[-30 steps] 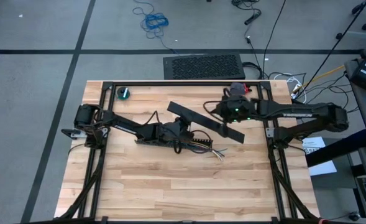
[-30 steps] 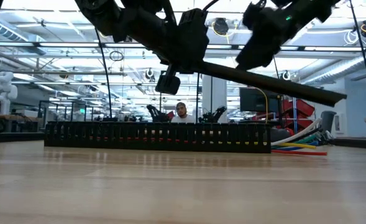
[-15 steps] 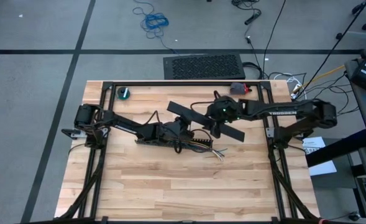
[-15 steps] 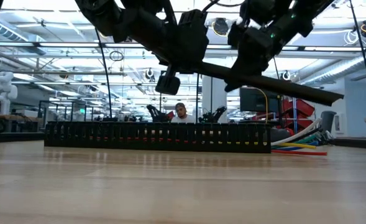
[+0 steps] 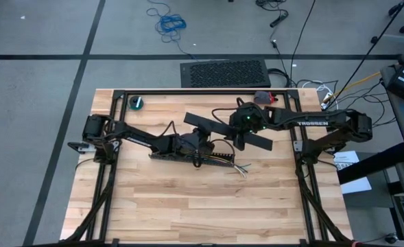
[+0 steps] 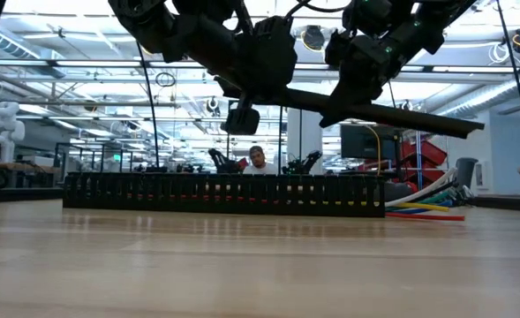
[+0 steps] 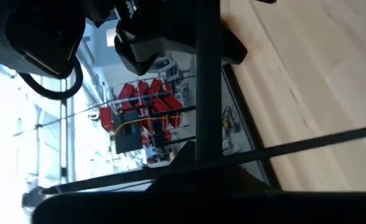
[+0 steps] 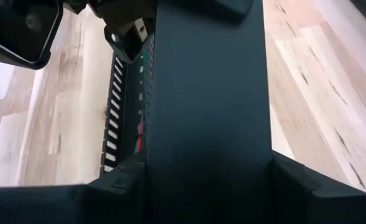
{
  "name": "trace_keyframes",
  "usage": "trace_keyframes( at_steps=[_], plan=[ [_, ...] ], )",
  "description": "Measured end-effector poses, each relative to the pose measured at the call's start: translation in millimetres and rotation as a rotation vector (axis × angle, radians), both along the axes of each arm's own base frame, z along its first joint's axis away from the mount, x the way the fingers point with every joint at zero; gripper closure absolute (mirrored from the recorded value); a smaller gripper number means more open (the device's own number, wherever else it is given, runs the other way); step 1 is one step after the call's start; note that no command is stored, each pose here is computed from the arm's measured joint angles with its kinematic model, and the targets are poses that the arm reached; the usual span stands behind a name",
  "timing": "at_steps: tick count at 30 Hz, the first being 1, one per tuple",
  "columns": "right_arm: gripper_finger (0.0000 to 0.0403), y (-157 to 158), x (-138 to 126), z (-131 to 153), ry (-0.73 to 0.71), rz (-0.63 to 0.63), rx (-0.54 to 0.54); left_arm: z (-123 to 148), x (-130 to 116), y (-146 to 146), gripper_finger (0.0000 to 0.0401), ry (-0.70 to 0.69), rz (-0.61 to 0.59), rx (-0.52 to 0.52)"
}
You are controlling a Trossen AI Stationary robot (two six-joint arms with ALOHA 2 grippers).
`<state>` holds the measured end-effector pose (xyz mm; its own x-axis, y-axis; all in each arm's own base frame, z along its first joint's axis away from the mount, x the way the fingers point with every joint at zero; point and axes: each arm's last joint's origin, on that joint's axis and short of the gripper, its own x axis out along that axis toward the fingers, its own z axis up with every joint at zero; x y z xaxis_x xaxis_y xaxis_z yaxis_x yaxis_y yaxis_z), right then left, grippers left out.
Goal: Ziptie cables
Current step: Put the cable duct cover on
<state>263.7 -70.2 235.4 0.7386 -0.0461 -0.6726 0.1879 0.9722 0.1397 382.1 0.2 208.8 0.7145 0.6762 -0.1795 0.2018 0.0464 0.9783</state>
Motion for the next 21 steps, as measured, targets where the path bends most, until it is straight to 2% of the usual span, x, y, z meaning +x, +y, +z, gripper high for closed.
trace_keyframes(
  at_steps=[3, 7, 12, 15, 17, 21],
  plan=[
    [0.0191, -2, -1, 0, 0.01, -0.006, -0.008, 2, 0, 4, 0.0372, -0.085, 0.048, -0.058],
    [0.0191, -6, -8, -3, 0.085, -0.058, -0.04, 8, -9, 20, 0.0321, -0.185, 0.232, -0.14],
    [0.0191, -12, -20, -6, 0.184, -0.088, -0.069, 25, -43, 43, 0.026, -0.247, 0.41, -0.378],
    [0.0192, -12, -27, -6, 0.224, -0.081, -0.075, 39, -70, 50, 0.024, -0.284, 0.493, -0.518],
    [0.0192, -12, -31, -4, 0.241, -0.084, -0.096, 51, -86, 49, 0.0235, -0.324, 0.521, -0.6],
    [0.0192, -10, -41, -1, 0.3, -0.1, -0.141, 77, -111, 34, 0.0234, -0.413, 0.471, -0.756]
  ],
)
